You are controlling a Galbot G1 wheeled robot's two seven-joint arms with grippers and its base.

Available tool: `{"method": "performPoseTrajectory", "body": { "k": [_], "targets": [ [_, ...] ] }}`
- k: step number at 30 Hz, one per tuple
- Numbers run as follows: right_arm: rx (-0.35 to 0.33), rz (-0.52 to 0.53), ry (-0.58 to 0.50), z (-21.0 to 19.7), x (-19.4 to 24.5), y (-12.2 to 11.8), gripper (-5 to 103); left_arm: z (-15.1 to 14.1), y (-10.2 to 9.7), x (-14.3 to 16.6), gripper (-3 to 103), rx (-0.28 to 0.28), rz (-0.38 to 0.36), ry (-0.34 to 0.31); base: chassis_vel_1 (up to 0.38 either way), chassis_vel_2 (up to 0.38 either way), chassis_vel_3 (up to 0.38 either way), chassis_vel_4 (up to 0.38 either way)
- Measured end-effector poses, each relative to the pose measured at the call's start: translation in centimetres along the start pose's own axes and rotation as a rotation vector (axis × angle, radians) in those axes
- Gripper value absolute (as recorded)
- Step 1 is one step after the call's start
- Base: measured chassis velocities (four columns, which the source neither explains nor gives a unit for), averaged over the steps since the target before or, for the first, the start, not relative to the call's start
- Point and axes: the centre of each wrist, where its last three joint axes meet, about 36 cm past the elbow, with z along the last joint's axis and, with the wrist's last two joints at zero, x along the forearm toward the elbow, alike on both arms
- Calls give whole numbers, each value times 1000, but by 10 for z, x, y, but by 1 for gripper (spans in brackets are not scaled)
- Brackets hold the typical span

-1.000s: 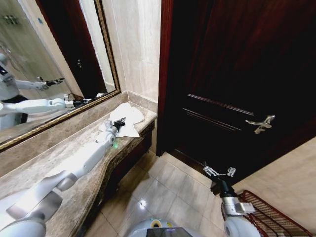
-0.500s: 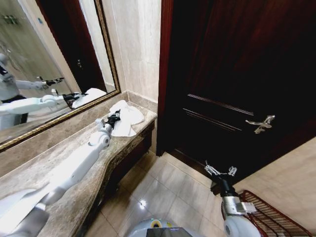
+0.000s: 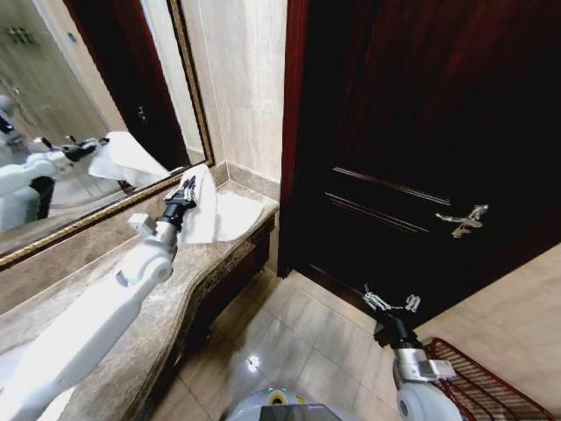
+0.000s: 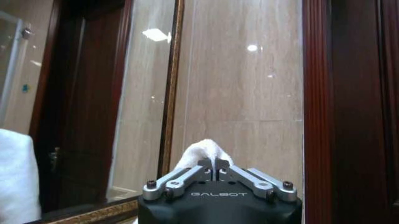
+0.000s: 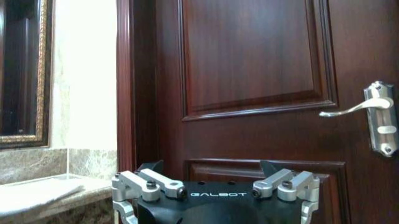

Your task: Discard the used towel into the hamper.

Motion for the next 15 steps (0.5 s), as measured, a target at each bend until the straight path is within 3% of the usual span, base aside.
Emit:
{"method": "performPoseTrajectory", "body": {
  "k": [8, 15],
  "targets": [
    [-9, 3, -16, -3, -1, 4, 100, -17, -22, 29, 2, -15, 80, -9, 0, 0, 0, 0],
    [-7, 10, -20, -4, 2, 4, 100, -17, -29, 36, 2, -17, 151, -18, 0, 0, 0, 0]
  ]
}}
